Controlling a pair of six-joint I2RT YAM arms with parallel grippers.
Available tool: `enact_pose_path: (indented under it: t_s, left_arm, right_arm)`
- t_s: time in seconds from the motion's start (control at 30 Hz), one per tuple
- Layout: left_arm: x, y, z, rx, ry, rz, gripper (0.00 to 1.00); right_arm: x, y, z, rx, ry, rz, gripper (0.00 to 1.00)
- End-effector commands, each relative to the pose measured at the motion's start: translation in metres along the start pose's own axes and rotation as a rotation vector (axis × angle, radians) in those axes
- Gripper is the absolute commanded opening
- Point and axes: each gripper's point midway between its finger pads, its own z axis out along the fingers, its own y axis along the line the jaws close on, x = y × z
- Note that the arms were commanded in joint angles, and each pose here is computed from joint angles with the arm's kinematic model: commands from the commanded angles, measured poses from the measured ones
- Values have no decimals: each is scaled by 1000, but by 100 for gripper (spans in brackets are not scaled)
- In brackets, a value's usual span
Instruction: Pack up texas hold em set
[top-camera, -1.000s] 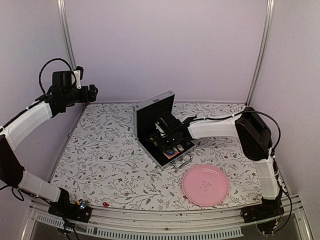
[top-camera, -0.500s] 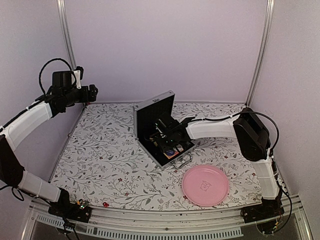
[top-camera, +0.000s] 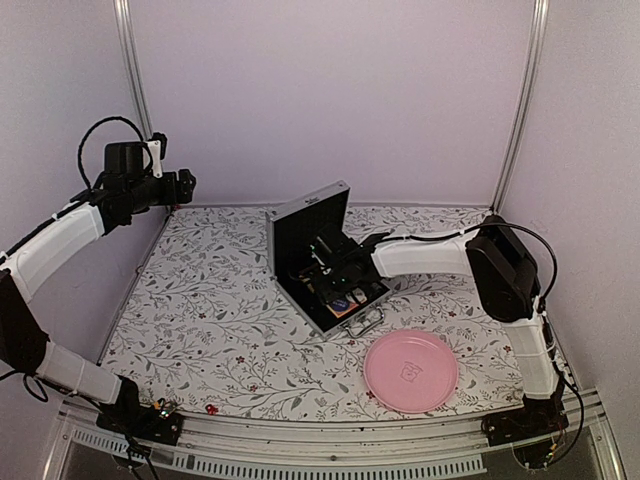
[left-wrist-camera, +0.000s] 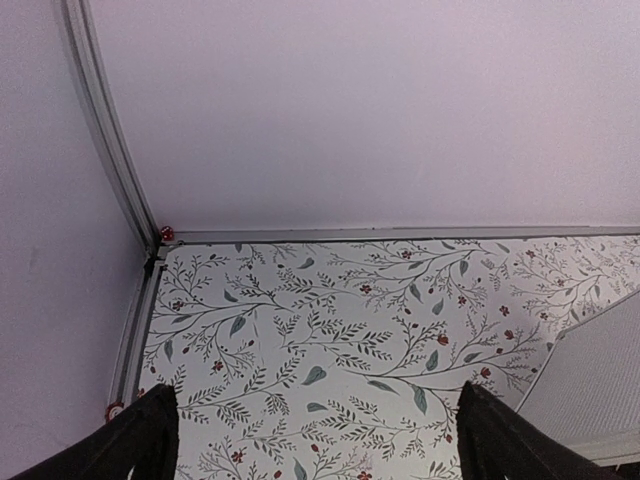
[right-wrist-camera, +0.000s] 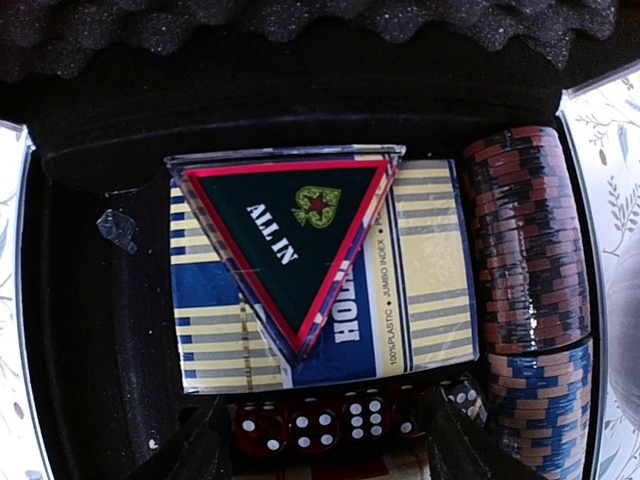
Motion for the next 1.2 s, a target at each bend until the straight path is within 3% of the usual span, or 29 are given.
enact_pose_path:
  t_s: [0.0,0.27,0.47,0.83,1.17]
  left_arm:
    - [5,-3,4,4,7,12,97]
    - [5,0,3,-13,-3,13,96]
    - [3,0,1,-13,-11,11,96]
    - [1,-3,-1,4,-18,0,96]
    - [2,-2,-1,-1,-16,-2,96]
  right_arm:
    - [-34,13,-32,-100,-80,-11,66]
    - [-64,33,-87,-249,-212,-22,72]
    - [-59,82,-130,-332,-294,-172,73]
    - [8,203,-137,-479,-228,-357,73]
    - [50,239,-127,-518,-122,-315,70]
